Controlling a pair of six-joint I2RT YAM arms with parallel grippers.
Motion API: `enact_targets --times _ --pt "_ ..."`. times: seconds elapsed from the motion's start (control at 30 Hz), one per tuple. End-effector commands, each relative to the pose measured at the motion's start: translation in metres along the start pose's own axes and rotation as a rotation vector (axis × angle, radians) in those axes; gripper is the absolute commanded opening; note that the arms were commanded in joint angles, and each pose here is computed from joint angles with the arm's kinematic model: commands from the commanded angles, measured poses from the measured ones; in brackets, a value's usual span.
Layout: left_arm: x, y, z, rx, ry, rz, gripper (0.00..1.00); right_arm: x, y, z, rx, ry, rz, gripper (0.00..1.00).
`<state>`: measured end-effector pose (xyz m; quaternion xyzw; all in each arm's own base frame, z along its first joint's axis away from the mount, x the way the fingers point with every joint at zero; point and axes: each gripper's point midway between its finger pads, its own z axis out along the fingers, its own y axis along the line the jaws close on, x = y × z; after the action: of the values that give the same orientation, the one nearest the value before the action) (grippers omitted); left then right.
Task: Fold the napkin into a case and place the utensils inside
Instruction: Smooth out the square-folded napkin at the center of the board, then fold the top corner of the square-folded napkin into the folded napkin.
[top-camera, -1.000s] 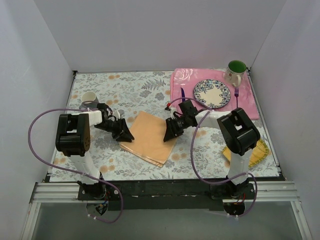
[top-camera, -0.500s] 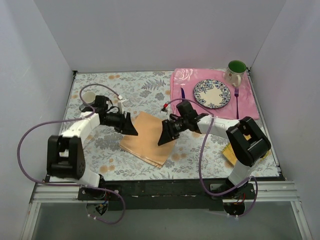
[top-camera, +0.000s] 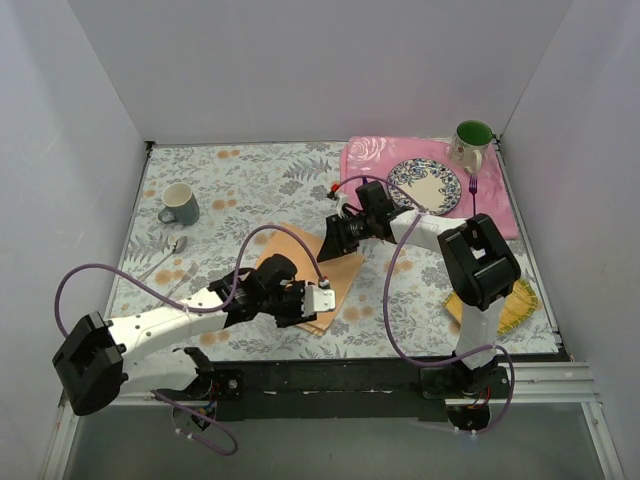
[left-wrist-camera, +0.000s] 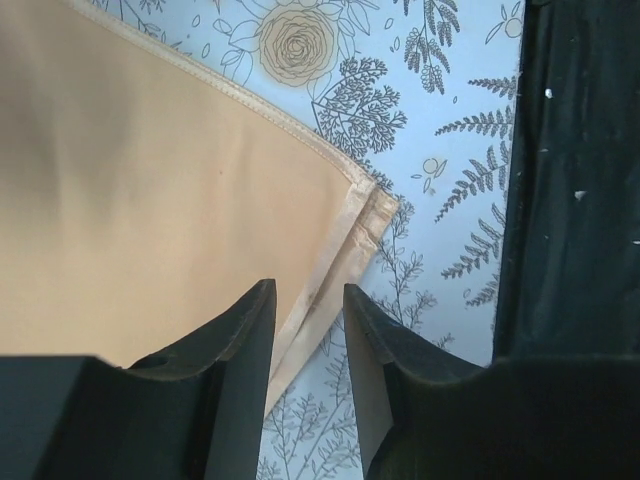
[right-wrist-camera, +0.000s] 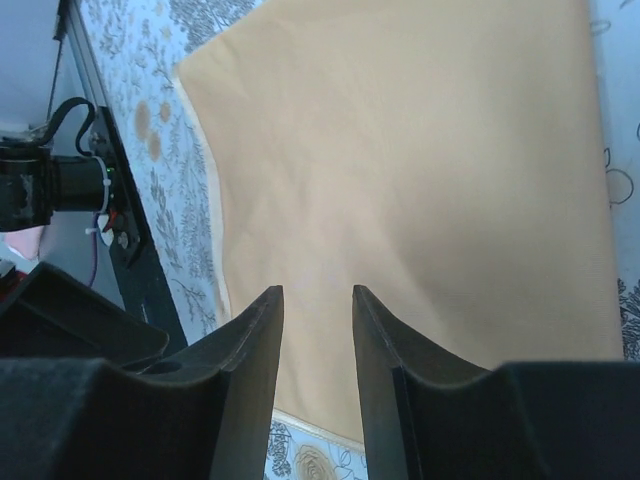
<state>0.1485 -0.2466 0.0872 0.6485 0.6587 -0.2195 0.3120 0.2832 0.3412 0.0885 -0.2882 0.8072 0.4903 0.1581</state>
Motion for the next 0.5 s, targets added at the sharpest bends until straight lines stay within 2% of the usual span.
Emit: enact_targets --times 0.0,0.13,0.47 --pt "-0.019 0.014 0.010 -0.117 -0.051 0.174 0.33 0.004 -0.010 0.012 0.009 -0.018 -0.006 0.42" --pt "-0.018 -0.010 0.023 -0.088 -0.069 0.295 0.32 0.024 -0.012 0.015 0.009 0.003 0.041 0.41" --pt "-0.021 -0.024 0.054 -0.093 -0.049 0.354 0.30 0.044 -0.019 0.015 0.025 0.025 0.079 0.41"
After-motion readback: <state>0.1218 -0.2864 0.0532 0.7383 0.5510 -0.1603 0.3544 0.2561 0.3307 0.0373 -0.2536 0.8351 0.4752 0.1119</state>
